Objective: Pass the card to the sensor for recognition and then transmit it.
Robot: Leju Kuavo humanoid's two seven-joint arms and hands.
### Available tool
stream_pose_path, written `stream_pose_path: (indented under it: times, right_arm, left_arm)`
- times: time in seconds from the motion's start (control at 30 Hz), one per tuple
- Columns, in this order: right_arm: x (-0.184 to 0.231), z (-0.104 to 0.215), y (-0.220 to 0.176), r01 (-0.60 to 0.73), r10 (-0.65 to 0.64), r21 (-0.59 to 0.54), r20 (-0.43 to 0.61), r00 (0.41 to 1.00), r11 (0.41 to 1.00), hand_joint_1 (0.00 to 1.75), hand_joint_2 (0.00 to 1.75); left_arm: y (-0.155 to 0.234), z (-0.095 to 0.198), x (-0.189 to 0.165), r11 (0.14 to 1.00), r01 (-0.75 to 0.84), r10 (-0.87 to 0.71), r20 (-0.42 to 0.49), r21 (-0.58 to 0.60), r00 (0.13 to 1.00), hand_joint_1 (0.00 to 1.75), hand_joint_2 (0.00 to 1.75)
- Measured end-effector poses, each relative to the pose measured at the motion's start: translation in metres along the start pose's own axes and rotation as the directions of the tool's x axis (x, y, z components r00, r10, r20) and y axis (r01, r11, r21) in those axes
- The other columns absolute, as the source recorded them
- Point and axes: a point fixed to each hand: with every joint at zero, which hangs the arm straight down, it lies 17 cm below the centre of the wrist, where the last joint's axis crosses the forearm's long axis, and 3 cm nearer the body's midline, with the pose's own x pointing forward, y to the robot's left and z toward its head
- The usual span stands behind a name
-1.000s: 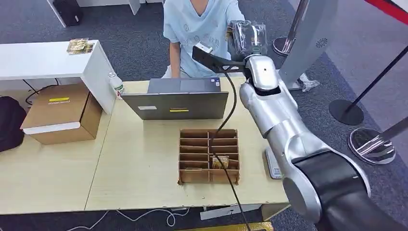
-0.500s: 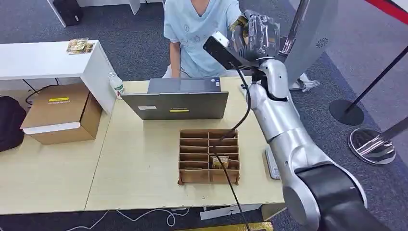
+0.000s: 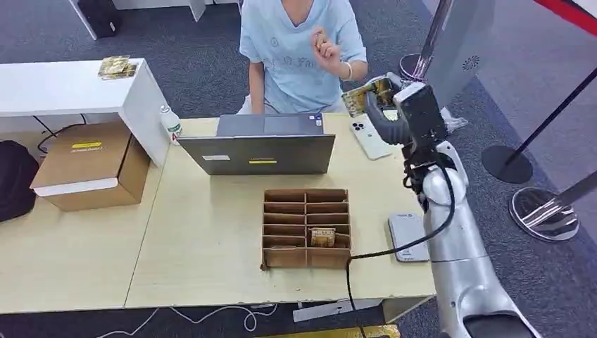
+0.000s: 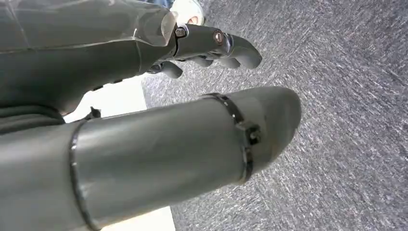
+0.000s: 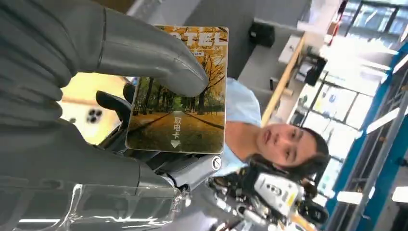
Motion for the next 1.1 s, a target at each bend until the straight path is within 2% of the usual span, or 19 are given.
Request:
stream_pose_path:
  times: [0.33,0.63,0.87,1.1]
  right_arm:
    - [-0.08,0.086,-0.022,0.064,-0.049,0.089,-0.158,0.986,0.994,1.75,1.75]
    - [-0.132,0.156,-0.055,0.037,0.006,0.132,-0.31,0.951,0.991,1.75,1.75]
    - [-0.156,0.197,-0.063,-0.003,0.069,0.168,-0.389,0.918,0.986,1.75,1.75]
    - [-0.176,0.219,-0.059,0.001,0.084,0.185,-0.448,0.89,0.983,1.75,1.75]
  left_arm:
    - [-0.001,0.0,-0.003,1.0,-0.001,0.001,-0.008,0.0,1.0,0.0,0.0]
    - [-0.001,0.0,-0.004,1.0,-0.017,0.017,-0.011,0.0,1.0,0.0,0.0]
    - [-0.001,0.0,-0.004,1.0,-0.019,0.019,-0.016,0.0,1.0,0.0,0.0]
    - [-0.001,0.0,-0.003,1.0,-0.02,0.02,-0.014,-0.002,1.0,0.0,0.0]
